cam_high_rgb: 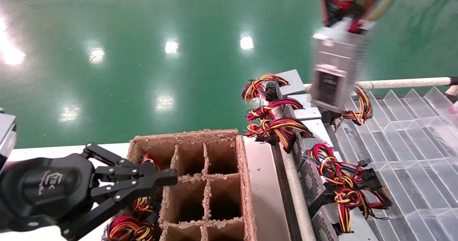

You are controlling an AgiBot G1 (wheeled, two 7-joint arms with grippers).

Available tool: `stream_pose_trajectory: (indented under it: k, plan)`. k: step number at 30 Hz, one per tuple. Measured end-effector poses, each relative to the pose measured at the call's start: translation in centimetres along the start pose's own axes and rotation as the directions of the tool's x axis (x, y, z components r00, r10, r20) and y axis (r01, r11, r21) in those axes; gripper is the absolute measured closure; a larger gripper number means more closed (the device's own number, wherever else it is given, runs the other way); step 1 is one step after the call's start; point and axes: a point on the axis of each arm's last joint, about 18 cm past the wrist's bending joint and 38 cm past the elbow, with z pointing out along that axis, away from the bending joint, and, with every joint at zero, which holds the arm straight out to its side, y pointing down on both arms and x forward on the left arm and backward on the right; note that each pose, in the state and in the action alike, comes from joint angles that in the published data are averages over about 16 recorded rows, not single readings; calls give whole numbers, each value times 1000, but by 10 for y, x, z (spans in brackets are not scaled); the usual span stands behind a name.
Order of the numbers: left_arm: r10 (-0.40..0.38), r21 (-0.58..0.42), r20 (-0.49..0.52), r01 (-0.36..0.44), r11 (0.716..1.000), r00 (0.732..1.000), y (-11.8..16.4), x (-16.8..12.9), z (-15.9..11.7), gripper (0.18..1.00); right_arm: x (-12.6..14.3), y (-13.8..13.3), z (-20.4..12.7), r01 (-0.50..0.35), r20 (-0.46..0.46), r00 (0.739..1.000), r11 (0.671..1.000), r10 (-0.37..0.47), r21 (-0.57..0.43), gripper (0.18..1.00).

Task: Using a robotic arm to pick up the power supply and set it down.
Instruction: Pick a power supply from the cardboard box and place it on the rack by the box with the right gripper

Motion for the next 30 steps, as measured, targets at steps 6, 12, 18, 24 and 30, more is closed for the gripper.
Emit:
stream_pose_trajectory:
  k: [6,12,18,24,30]
  plan:
    - [0,0,0,0,1000,1000,0,0,0,993,9,12,-45,-64,-176,983,995,49,-79,977]
    - [0,0,0,0,1000,1000,0,0,0,993,18,33,-66,-143,-326,940,985,103,-100,977]
    - [0,0,0,0,1000,1000,0,0,0,993,23,67,-64,-223,-432,886,972,170,-75,978]
    - [0,0,0,0,1000,1000,0,0,0,993,23,108,-48,-287,-496,835,958,236,-27,978]
    - [0,0,0,0,1000,1000,0,0,0,993,22,147,-29,-329,-543,785,943,297,40,978]
